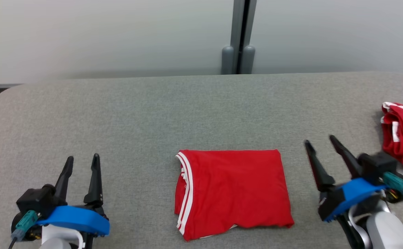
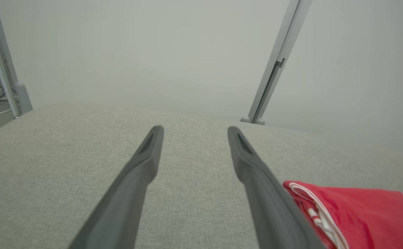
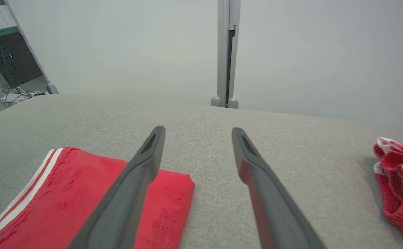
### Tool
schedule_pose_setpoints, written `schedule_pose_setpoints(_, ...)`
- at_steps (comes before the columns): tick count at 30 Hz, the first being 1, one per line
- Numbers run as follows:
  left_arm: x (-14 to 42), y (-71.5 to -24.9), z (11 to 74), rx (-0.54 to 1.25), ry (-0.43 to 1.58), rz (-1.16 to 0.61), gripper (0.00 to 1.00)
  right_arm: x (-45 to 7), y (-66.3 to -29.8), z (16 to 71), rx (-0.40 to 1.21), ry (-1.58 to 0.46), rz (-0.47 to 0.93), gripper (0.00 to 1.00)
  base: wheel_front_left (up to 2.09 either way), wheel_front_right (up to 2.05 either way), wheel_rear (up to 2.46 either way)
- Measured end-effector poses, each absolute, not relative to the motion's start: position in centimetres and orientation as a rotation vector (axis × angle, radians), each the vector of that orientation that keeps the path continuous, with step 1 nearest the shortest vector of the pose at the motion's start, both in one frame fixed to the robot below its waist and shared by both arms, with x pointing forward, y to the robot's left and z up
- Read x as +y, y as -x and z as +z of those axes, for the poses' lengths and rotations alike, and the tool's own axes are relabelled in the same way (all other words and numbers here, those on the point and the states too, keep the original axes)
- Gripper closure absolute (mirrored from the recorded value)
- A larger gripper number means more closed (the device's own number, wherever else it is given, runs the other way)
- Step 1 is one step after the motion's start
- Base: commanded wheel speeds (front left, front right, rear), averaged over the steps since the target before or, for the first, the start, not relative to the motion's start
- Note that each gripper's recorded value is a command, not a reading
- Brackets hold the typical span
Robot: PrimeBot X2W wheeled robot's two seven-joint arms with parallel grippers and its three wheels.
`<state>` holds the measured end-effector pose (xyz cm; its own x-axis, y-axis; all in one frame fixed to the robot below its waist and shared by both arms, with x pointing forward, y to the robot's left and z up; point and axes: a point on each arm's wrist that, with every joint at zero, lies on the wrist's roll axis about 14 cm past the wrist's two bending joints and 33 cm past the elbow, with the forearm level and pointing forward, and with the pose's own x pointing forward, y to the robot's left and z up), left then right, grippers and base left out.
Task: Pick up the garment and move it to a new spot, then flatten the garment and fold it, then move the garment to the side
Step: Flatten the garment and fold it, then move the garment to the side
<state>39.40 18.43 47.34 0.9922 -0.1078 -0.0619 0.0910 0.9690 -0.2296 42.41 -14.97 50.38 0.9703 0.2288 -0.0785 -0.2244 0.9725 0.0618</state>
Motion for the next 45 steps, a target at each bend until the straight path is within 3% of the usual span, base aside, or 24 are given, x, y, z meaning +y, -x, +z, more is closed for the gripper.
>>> schedule_pose_setpoints(5,18.5,-38.8,47.4,0.068,0.230,-0.084,0.00,-18.5,-39.8,50.2,0.059,-0.075,0.123,0.00,0.00,0.00,0.00)
schedule_pose_setpoints(14,18.0,-37.4,47.3,0.069,0.245,-0.072,0.00,-19.7,-37.1,49.9,0.052,-0.117,0.057,0.00,0.00,0.00,0.00)
schedule_pose_setpoints(40,17.0,-37.0,46.8,0.103,0.223,-0.094,0.00,-19.1,-36.5,49.4,0.091,-0.146,0.061,0.00,0.00,0.00,0.00)
schedule_pose_setpoints(45,16.9,-37.1,46.8,0.102,0.232,-0.093,0.00,-17.3,-37.1,49.3,0.130,-0.157,0.120,0.00,0.00,0.00,0.00)
